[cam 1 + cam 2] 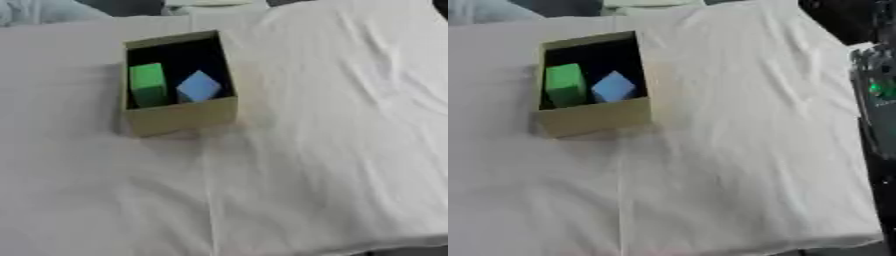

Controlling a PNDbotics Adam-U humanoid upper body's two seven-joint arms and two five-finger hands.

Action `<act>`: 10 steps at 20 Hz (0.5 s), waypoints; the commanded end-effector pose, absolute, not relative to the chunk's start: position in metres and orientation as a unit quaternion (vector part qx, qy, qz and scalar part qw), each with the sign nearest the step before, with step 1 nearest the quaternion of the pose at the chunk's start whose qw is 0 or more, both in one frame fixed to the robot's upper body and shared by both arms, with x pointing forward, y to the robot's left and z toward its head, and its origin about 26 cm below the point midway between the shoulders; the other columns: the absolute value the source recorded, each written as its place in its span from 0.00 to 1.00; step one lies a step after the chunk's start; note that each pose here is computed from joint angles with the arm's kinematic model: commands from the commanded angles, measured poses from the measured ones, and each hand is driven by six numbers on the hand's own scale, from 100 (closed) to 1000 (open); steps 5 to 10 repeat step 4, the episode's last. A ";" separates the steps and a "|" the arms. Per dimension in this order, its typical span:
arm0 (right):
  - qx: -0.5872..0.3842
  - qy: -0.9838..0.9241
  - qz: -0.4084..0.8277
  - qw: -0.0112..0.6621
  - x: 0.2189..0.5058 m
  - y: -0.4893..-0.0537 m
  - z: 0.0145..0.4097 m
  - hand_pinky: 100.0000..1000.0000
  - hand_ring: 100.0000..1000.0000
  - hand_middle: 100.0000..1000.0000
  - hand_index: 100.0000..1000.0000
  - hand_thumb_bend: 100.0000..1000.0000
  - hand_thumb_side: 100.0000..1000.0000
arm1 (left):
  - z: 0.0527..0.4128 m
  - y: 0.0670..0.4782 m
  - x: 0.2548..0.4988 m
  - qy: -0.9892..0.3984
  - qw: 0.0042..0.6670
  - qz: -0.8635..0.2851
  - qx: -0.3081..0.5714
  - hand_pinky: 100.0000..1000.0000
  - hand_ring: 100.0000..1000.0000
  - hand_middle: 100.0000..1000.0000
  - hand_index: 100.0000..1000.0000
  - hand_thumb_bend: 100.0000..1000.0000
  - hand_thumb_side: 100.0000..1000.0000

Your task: Pick up objects on the table and place them in the box.

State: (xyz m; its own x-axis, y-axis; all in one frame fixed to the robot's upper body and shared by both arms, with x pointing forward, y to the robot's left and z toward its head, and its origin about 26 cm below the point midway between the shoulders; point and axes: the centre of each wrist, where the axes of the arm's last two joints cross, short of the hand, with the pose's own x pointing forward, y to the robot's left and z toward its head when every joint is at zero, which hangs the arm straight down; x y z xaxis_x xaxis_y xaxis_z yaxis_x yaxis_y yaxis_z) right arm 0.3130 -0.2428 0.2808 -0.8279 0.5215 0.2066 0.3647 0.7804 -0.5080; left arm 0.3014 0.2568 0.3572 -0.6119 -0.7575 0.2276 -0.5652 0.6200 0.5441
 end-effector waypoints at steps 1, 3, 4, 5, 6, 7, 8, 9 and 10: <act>-0.247 -0.933 0.218 0.148 0.309 -0.247 0.292 0.81 0.70 0.48 0.80 0.00 0.67 | 0.360 0.275 0.292 -0.898 0.183 -0.127 0.379 0.57 0.66 0.73 0.90 0.17 0.59; -0.243 -0.937 0.206 0.142 0.309 -0.248 0.293 0.81 0.71 0.49 0.80 0.00 0.67 | 0.347 0.286 0.293 -0.906 0.174 -0.085 0.375 0.57 0.66 0.73 0.90 0.16 0.61; -0.241 -0.939 0.200 0.139 0.309 -0.248 0.293 0.81 0.71 0.49 0.80 0.00 0.66 | 0.339 0.291 0.294 -0.909 0.172 -0.067 0.374 0.57 0.66 0.73 0.91 0.16 0.62; -0.241 -0.939 0.200 0.139 0.309 -0.248 0.293 0.81 0.71 0.49 0.80 0.00 0.66 | 0.339 0.291 0.294 -0.909 0.172 -0.067 0.374 0.57 0.66 0.73 0.91 0.16 0.62; -0.241 -0.939 0.200 0.139 0.309 -0.248 0.293 0.81 0.71 0.49 0.80 0.00 0.66 | 0.339 0.291 0.294 -0.909 0.172 -0.067 0.374 0.57 0.66 0.73 0.91 0.16 0.62; -0.241 -0.939 0.200 0.139 0.309 -0.248 0.293 0.81 0.71 0.49 0.80 0.00 0.66 | 0.339 0.291 0.294 -0.909 0.172 -0.067 0.374 0.57 0.66 0.73 0.91 0.16 0.62; -0.241 -0.939 0.200 0.139 0.309 -0.248 0.293 0.81 0.71 0.49 0.80 0.00 0.66 | 0.339 0.291 0.294 -0.909 0.172 -0.067 0.374 0.57 0.66 0.73 0.91 0.16 0.62; -0.241 -0.939 0.200 0.139 0.309 -0.248 0.293 0.81 0.71 0.49 0.80 0.00 0.66 | 0.339 0.291 0.294 -0.909 0.172 -0.067 0.374 0.57 0.66 0.73 0.91 0.16 0.62; -0.241 -0.939 0.200 0.139 0.309 -0.248 0.293 0.81 0.71 0.49 0.80 0.00 0.66 | 0.339 0.291 0.294 -0.909 0.172 -0.067 0.374 0.57 0.66 0.73 0.91 0.16 0.62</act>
